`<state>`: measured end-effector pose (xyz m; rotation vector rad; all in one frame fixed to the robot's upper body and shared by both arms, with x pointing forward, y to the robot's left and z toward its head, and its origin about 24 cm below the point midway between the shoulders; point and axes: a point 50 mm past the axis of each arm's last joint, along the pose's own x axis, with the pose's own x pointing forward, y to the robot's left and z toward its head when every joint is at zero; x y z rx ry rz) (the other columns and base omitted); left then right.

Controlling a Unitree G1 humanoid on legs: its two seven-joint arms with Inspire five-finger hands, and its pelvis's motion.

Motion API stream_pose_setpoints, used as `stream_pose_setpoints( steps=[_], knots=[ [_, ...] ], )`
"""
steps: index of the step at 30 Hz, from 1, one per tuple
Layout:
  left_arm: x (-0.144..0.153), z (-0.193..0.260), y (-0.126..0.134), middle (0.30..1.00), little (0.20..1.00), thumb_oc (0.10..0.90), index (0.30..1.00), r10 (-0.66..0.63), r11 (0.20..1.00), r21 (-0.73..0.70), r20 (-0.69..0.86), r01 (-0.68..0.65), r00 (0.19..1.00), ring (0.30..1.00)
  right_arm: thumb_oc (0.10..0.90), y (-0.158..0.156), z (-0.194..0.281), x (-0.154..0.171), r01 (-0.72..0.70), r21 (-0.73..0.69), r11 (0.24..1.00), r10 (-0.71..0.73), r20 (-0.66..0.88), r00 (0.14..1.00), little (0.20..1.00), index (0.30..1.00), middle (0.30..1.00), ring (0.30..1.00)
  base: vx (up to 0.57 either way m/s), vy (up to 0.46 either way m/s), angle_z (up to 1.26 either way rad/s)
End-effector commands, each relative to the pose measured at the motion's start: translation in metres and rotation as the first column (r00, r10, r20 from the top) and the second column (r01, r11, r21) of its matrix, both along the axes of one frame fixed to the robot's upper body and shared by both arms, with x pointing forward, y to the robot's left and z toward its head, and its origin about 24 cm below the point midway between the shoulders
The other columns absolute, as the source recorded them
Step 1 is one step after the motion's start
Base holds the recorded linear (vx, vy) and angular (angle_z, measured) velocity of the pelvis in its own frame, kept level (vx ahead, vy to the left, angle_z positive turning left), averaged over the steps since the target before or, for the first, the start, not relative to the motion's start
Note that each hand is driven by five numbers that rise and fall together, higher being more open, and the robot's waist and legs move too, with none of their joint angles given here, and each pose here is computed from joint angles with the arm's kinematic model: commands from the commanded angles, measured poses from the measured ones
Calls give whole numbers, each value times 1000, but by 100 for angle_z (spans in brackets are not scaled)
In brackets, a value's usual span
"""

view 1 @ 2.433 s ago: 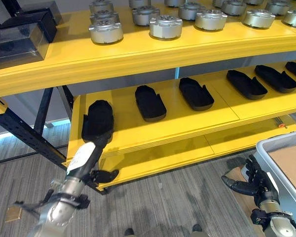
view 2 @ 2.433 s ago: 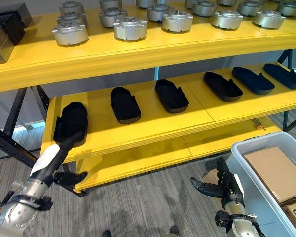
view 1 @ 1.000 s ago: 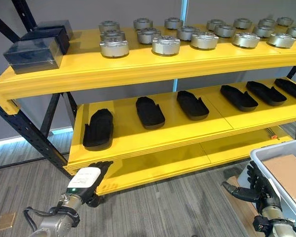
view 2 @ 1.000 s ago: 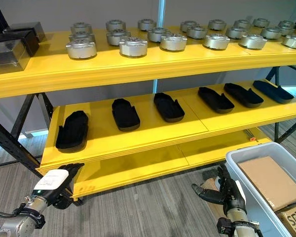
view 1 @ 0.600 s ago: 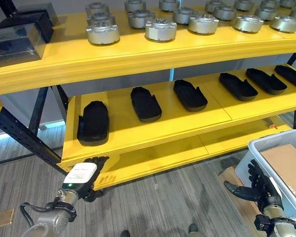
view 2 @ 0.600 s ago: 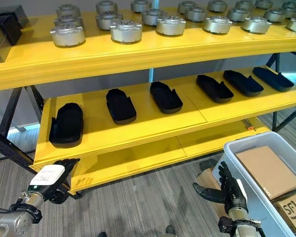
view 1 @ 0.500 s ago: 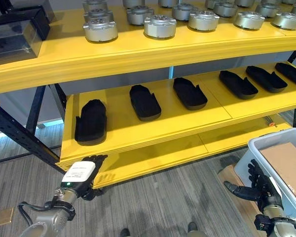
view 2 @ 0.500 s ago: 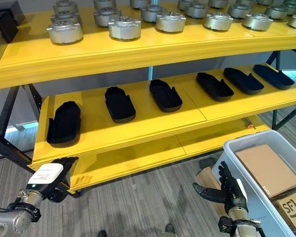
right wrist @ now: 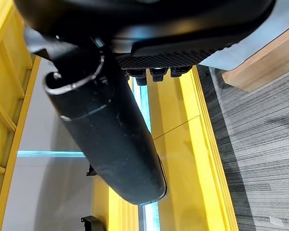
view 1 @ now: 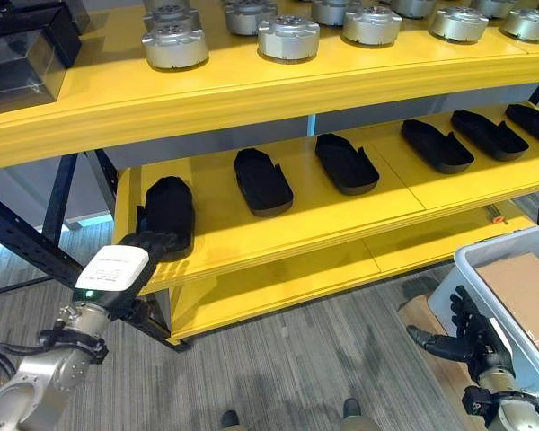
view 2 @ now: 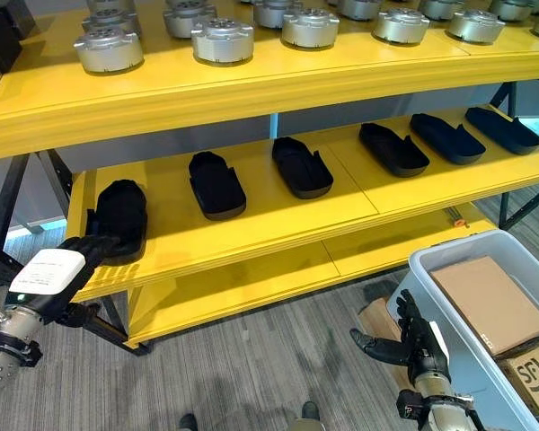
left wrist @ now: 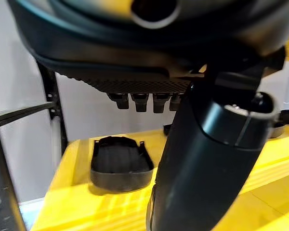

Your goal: Move parts from the plastic box to the shelf.

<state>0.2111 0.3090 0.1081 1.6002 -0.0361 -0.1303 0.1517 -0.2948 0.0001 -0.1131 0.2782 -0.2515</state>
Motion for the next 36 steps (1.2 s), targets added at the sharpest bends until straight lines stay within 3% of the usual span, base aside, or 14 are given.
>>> stream_pose_setpoints(
  steps=[1,16,36],
  knots=[
    [19,66,5,1000,1000,900,1000,-43,999,16,199,41,979,1000,900,-9,51,22,-19,-90,996,41,243,969,1000,1000,1000,1000,0,0,0],
    [30,79,0,1000,1000,900,1000,-98,994,-47,14,99,995,1000,900,-7,41,19,-17,-60,998,29,208,978,1000,1000,1000,1000,0,0,0],
    [38,57,16,1000,1000,900,1000,-6,993,-119,-136,-10,991,1000,900,-2,32,19,-30,-25,999,34,177,984,1000,1000,1000,1000,0,0,0]
  ],
)
